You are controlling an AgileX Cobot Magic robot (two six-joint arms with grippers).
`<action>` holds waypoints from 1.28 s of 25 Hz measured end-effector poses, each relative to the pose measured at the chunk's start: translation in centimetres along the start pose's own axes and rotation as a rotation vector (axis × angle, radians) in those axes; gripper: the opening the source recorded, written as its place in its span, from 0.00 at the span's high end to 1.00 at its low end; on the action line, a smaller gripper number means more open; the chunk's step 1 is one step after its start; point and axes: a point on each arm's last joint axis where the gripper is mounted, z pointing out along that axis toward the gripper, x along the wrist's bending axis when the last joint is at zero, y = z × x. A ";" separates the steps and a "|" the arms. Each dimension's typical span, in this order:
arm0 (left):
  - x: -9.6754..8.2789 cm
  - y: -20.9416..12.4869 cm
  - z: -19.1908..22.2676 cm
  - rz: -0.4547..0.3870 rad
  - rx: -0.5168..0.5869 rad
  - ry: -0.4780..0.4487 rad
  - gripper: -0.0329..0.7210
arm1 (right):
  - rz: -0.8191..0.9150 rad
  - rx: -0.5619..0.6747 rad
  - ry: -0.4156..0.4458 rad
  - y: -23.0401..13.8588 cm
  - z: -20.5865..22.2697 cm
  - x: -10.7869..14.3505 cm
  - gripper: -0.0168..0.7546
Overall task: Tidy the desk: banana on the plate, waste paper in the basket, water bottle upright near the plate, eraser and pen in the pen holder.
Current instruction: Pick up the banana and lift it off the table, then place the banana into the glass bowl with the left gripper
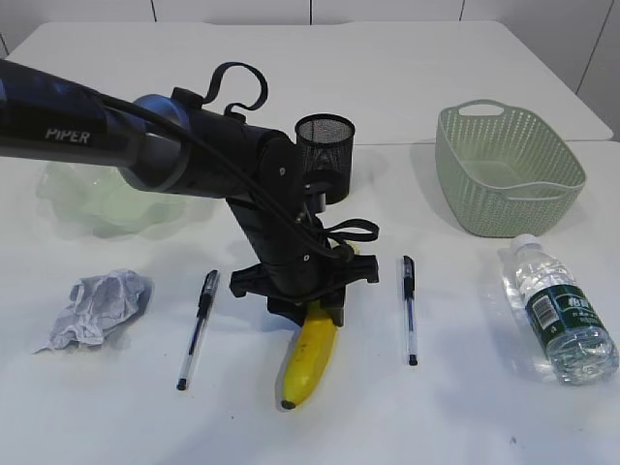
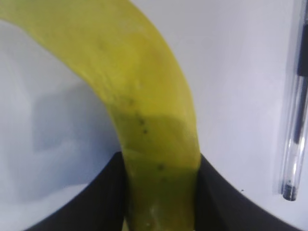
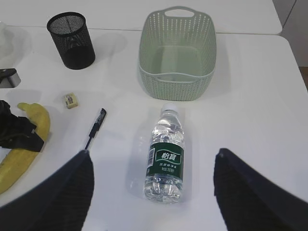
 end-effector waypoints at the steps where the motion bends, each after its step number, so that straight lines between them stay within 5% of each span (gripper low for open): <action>1: 0.0 0.0 0.0 0.000 0.002 0.001 0.61 | 0.000 0.000 0.000 0.0 0.0 0.0 0.23; 21: -1.0 1.4 -9.5 0.098 -0.179 -0.037 0.61 | 0.000 0.000 0.000 0.0 0.0 0.0 0.23; 26: 1.8 3.8 -12.0 0.013 -0.246 -0.043 0.61 | 0.000 0.000 0.000 0.0 0.0 0.0 0.23; 32: 8.7 7.7 -13.9 -0.206 -0.312 -0.039 0.60 | 0.000 0.000 0.000 0.0 0.0 0.0 0.23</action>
